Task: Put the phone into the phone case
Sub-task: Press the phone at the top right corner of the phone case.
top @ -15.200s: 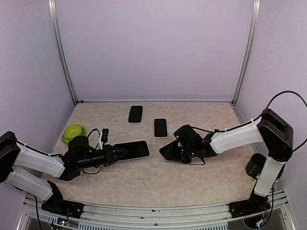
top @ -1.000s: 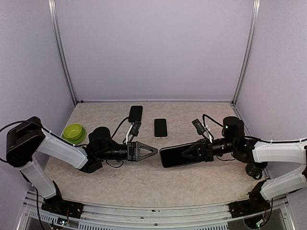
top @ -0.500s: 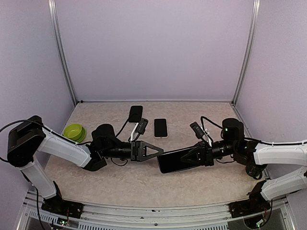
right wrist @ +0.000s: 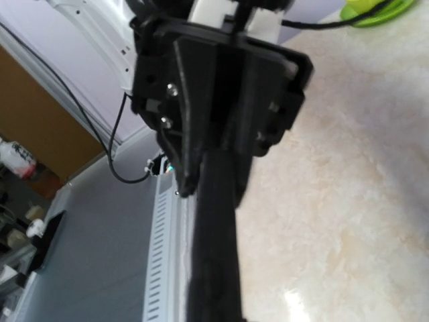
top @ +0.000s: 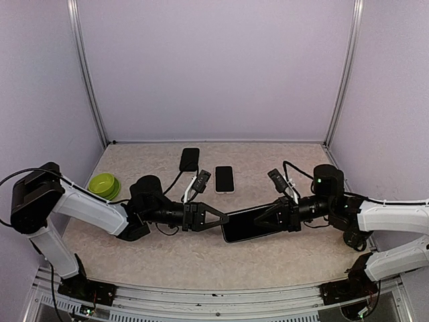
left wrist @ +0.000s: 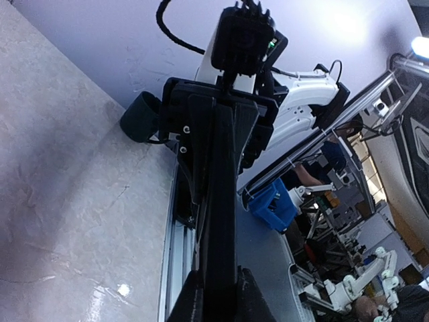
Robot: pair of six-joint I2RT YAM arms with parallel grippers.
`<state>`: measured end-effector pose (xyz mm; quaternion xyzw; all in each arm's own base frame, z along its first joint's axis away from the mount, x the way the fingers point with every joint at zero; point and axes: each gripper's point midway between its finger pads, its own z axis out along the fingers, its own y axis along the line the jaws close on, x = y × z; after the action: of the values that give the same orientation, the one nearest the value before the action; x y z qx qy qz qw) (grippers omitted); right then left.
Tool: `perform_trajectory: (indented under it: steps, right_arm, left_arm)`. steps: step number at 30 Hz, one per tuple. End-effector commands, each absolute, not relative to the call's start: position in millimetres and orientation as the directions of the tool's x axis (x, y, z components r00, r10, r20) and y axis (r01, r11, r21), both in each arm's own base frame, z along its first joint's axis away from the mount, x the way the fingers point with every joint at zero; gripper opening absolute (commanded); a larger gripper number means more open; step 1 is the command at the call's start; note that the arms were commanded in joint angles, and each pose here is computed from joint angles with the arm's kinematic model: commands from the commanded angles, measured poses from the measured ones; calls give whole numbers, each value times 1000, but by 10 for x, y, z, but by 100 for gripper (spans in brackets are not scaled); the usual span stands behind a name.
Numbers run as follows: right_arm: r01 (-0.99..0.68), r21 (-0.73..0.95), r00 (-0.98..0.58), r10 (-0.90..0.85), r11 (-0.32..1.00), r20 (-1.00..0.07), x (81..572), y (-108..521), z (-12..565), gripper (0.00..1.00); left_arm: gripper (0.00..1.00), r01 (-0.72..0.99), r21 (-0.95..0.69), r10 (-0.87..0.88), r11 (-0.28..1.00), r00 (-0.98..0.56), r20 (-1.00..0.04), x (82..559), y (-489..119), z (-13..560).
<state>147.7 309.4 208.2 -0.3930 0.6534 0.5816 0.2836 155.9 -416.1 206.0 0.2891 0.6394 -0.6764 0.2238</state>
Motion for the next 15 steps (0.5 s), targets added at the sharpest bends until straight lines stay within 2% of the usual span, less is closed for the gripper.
perform_trajectory:
  steps: [1,5,7,9,12,15]
  right_arm:
    - [-878,479,-474,-142,5,-869,1512,3119,2251,0]
    - [-873,487,-487,-136,35,-863,1553,3117,2246,0]
    - [-872,488,-490,-124,51,-863,1580,3110,2271,0]
    - [-874,481,-485,-107,66,-868,1605,3102,2319,0]
    - [-871,474,-485,-76,127,-871,1705,3082,2381,0]
    - [-875,466,-475,-48,129,-879,1710,3062,2489,0]
  left_arm:
    - [0,695,-715,39,-80,-714,-699,1586,-4196,2132]
    - [0,715,-699,-2,-8,-699,-715,1669,-4153,2122]
    - [14,721,-693,-10,1,-693,-721,1674,-4136,2141]
    - [21,719,-695,-18,11,-695,-719,1681,-4116,2137]
    - [35,722,-690,-42,57,-689,-724,1725,-4073,2126]
    - [41,724,-687,-40,56,-686,-726,1686,-4053,2133]
